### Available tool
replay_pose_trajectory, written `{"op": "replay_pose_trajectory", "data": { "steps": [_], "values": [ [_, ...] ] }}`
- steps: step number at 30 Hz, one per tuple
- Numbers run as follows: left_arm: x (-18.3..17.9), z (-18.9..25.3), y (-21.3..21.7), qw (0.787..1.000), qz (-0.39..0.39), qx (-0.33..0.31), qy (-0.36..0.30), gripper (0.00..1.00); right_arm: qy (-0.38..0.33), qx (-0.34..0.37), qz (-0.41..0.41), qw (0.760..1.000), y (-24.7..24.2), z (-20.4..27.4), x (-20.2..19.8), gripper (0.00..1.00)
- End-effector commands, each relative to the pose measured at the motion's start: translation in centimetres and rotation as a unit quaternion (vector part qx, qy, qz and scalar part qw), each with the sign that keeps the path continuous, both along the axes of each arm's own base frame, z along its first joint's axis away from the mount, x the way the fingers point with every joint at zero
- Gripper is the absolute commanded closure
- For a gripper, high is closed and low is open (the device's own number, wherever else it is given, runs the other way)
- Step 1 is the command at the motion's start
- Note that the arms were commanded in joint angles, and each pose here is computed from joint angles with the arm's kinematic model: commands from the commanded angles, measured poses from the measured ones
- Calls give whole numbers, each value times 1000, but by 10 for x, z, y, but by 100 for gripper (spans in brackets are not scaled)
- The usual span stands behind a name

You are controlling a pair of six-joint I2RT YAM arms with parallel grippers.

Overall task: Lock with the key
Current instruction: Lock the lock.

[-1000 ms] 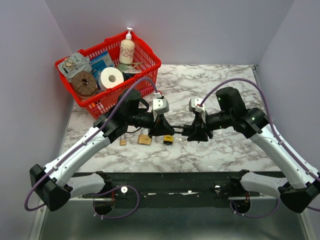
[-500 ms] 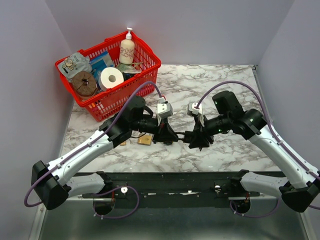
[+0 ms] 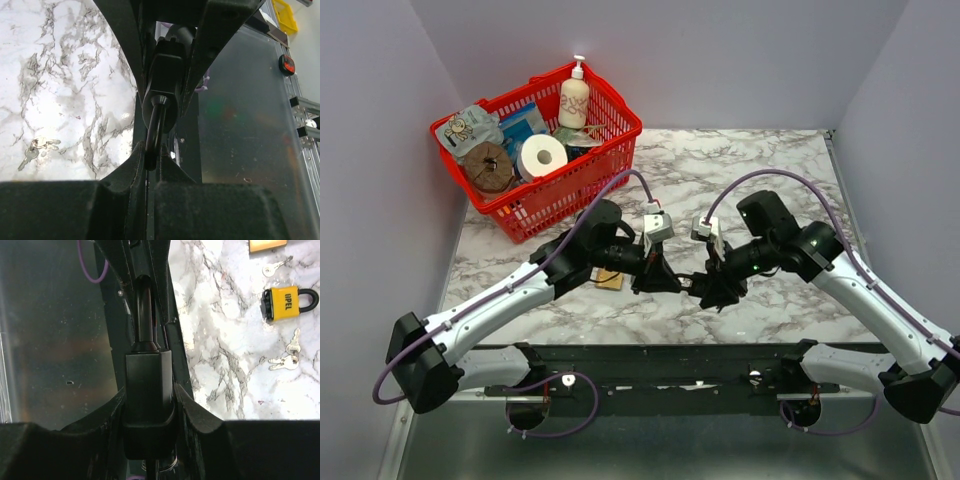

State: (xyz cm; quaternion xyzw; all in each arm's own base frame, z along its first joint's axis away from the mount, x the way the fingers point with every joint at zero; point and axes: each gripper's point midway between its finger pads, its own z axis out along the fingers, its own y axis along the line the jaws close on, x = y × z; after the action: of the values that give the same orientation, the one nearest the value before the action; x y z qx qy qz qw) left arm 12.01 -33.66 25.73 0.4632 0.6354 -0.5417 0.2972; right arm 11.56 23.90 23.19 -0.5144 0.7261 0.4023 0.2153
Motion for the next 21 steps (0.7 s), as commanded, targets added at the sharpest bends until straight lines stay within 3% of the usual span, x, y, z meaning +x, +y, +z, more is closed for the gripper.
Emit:
{"op": "replay_pose_trajectory", "data": {
  "steps": [1,4,7,11,12,15,16,19,21],
  "values": [
    [-27,78,-50,977,-68,-168,-110,100,-158,240,100,953,86,96,24,99],
    [-16,78,-39,981,-45,-160,-100,100,-171,228,67,956,77,95,29,99],
    [17,72,-21,988,7,-128,-80,100,-167,205,7,964,61,82,46,99],
    [62,80,1,988,94,-117,-40,90,-154,177,-91,968,31,67,77,99],
    [77,81,7,985,121,-117,-29,72,-157,171,-123,965,21,65,90,99],
    [96,91,7,979,163,-123,15,44,-161,160,-189,955,0,60,111,99],
    [103,93,7,975,181,-123,25,17,-164,152,-212,951,-6,56,118,99],
    [129,95,3,956,250,-119,96,1,-175,149,-259,938,-20,58,130,99],
    [144,91,-2,932,295,-116,178,1,-178,156,-287,928,-24,58,134,99]
  ]
}}
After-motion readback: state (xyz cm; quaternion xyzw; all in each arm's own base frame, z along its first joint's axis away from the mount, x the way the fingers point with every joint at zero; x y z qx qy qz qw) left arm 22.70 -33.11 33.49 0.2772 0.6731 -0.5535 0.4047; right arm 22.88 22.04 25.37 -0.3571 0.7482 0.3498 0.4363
